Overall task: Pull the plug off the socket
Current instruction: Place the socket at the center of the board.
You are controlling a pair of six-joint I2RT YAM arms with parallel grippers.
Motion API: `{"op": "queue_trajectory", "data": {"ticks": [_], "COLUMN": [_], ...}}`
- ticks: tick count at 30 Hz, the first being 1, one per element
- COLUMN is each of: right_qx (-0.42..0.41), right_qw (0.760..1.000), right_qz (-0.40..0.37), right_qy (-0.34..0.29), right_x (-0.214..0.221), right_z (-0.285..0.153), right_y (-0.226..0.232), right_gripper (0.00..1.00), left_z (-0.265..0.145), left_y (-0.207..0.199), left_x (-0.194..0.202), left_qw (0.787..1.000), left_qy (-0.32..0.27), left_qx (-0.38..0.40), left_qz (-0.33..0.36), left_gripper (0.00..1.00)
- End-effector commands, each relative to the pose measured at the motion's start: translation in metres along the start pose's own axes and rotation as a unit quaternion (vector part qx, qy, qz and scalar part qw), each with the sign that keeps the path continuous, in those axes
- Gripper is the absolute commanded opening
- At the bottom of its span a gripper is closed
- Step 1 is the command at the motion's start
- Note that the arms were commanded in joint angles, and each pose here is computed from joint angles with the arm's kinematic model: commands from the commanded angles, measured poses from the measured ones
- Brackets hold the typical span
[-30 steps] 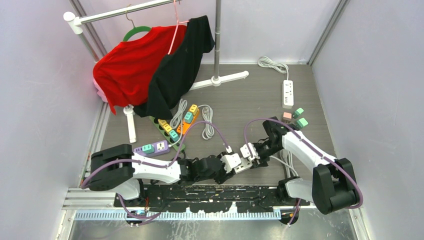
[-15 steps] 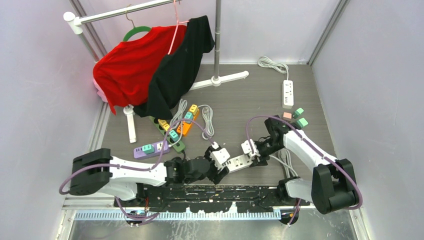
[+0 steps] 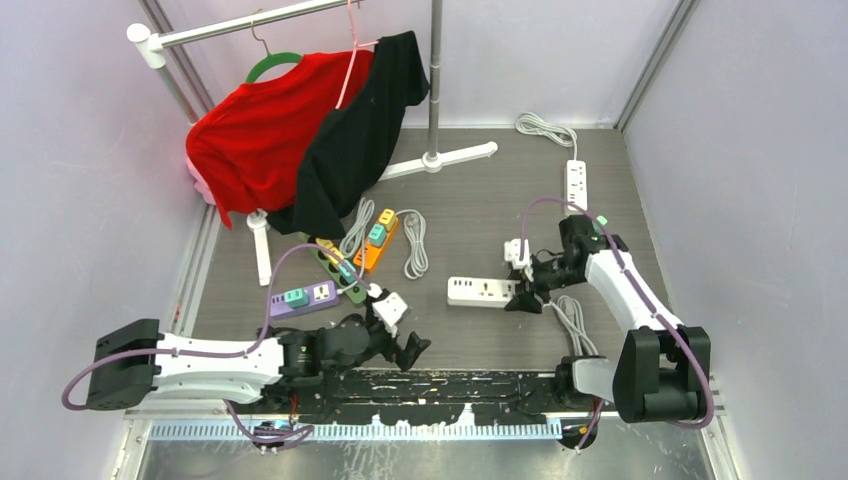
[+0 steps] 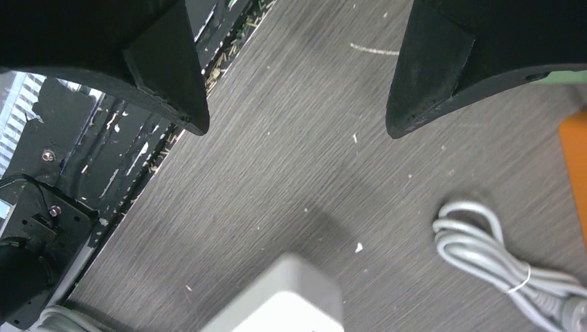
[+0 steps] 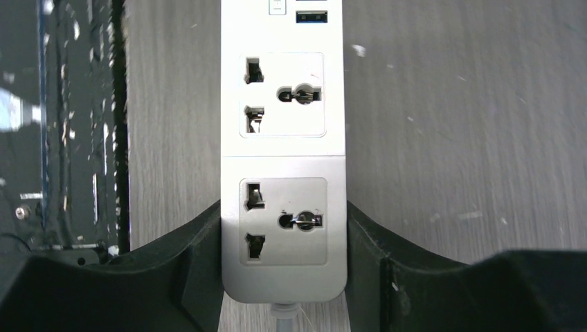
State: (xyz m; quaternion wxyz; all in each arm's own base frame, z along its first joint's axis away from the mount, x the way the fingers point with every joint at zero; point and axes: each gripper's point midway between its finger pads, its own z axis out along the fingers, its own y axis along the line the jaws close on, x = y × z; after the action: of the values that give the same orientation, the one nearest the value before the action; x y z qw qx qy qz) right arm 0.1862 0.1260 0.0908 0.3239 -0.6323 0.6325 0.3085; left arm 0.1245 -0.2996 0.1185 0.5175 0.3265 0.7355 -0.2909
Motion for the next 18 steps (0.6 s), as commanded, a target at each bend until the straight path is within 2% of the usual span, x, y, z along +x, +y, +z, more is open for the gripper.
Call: {"op": "queue_trajectory", "data": {"ticks": [1, 6, 9, 14, 16, 18], "right_qx": [0.069, 0.162, 0.231, 0.295, 0.338, 0.390], "right_qw": [0.990, 0.959, 0.934, 0.898, 0.874, 0.831], "right_qz": [0.108, 0.223, 0.264, 0.322, 0.343, 0.386], "right_qy": [-0.066, -0.072, -0.064, -0.060, -0.071, -0.086], "right_x": [-0.031, -0.032, -0.025, -0.014, -0.011, -0.005], "right_z": [-0.023, -0.038, -0.049, -0.059, -0.067, -0.078], "right_y": [-0.034, -0.079, -0.108, -0.145, -0.168, -0.195], "right_gripper": [0.01, 0.01, 0.01, 0.01, 0.01, 0.01], "left_z": [-0.009, -0.017, -0.021, -0.028, -0.031, -0.034], "left_y": [0.012, 0.017, 0.019, 0.025, 0.028, 0.031], "left_x": [-0.018, -0.011, -0.005, 0.001, 0.003, 0.005], "left_qw": [0.996, 0.994, 0.994, 0.993, 0.992, 0.992], "left_qy": [-0.059, -0.067, -0.062, -0.062, -0.062, -0.064], "left_qx": [-0.023, -0.023, -0.025, -0.030, -0.032, -0.035], "left_qz": [-0.061, -0.084, -0.090, -0.100, -0.102, -0.105], "left_gripper": [0.99, 1.00, 1.00, 1.00, 1.00, 1.00]}}
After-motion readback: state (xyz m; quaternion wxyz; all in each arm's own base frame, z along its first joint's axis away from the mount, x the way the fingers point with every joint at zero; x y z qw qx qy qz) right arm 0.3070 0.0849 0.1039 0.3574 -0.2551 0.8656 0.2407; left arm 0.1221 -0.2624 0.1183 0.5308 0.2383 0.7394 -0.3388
